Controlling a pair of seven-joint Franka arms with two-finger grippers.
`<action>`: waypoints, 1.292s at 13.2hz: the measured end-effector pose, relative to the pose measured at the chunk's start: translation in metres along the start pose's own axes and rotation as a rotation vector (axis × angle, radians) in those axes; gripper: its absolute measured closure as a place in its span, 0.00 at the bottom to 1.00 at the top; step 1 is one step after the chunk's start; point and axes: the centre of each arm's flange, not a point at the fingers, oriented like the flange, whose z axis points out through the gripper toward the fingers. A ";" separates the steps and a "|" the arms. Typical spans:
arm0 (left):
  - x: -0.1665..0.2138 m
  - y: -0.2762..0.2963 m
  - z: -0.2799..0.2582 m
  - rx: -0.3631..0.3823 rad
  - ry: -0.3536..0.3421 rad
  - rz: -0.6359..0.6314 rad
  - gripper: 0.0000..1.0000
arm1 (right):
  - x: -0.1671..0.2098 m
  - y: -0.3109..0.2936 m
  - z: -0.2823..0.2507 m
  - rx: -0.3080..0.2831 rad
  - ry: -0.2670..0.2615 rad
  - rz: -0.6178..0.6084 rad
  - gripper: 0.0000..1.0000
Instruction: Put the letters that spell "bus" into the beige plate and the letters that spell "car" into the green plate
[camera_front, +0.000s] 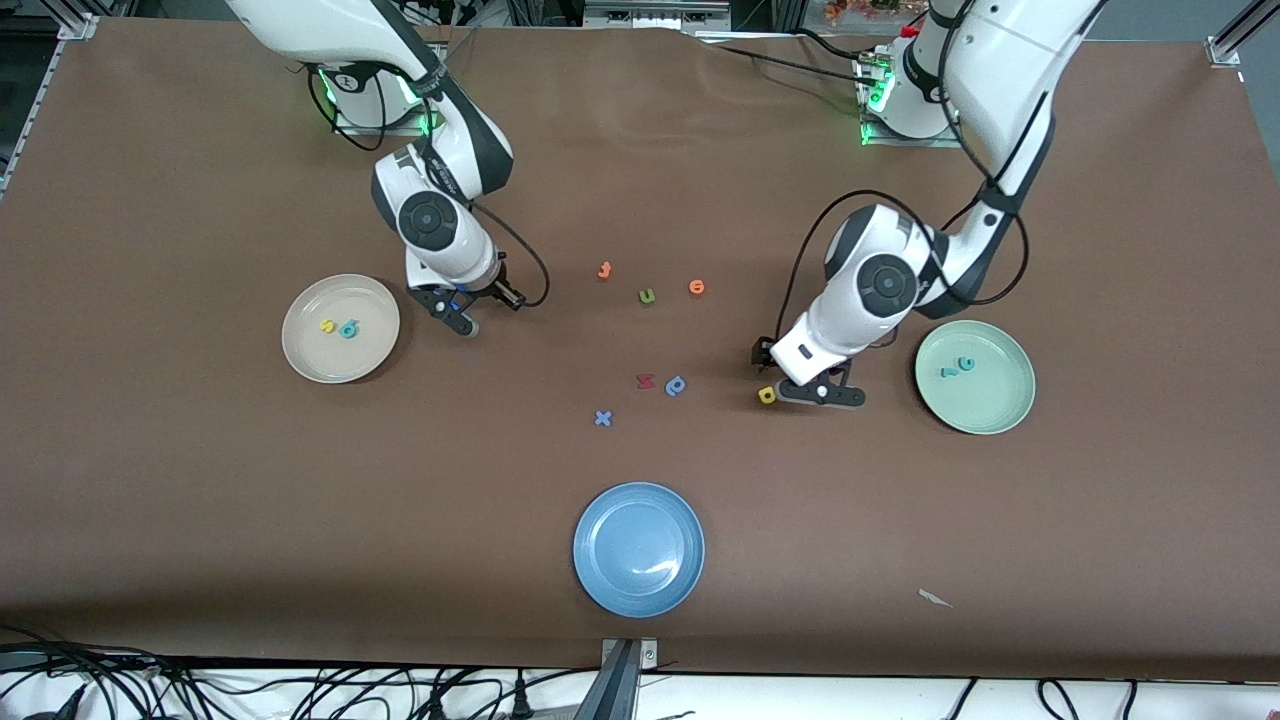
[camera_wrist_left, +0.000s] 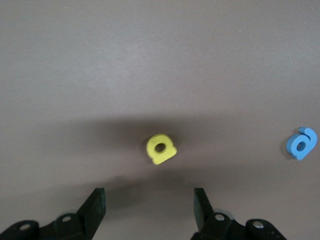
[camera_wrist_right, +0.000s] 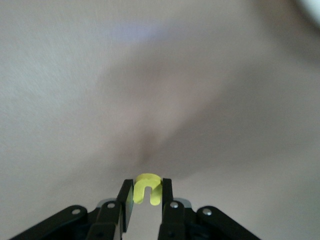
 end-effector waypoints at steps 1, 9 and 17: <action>0.002 0.002 0.008 -0.003 0.005 -0.001 0.21 | 0.015 0.000 -0.024 -0.042 -0.013 -0.022 0.73; 0.010 0.006 0.029 0.002 0.018 -0.003 0.29 | 0.167 0.096 -0.024 -0.147 -0.099 -0.338 0.73; 0.012 0.006 0.032 0.011 0.023 -0.008 0.44 | 0.187 0.092 -0.058 -0.141 -0.104 -0.378 0.13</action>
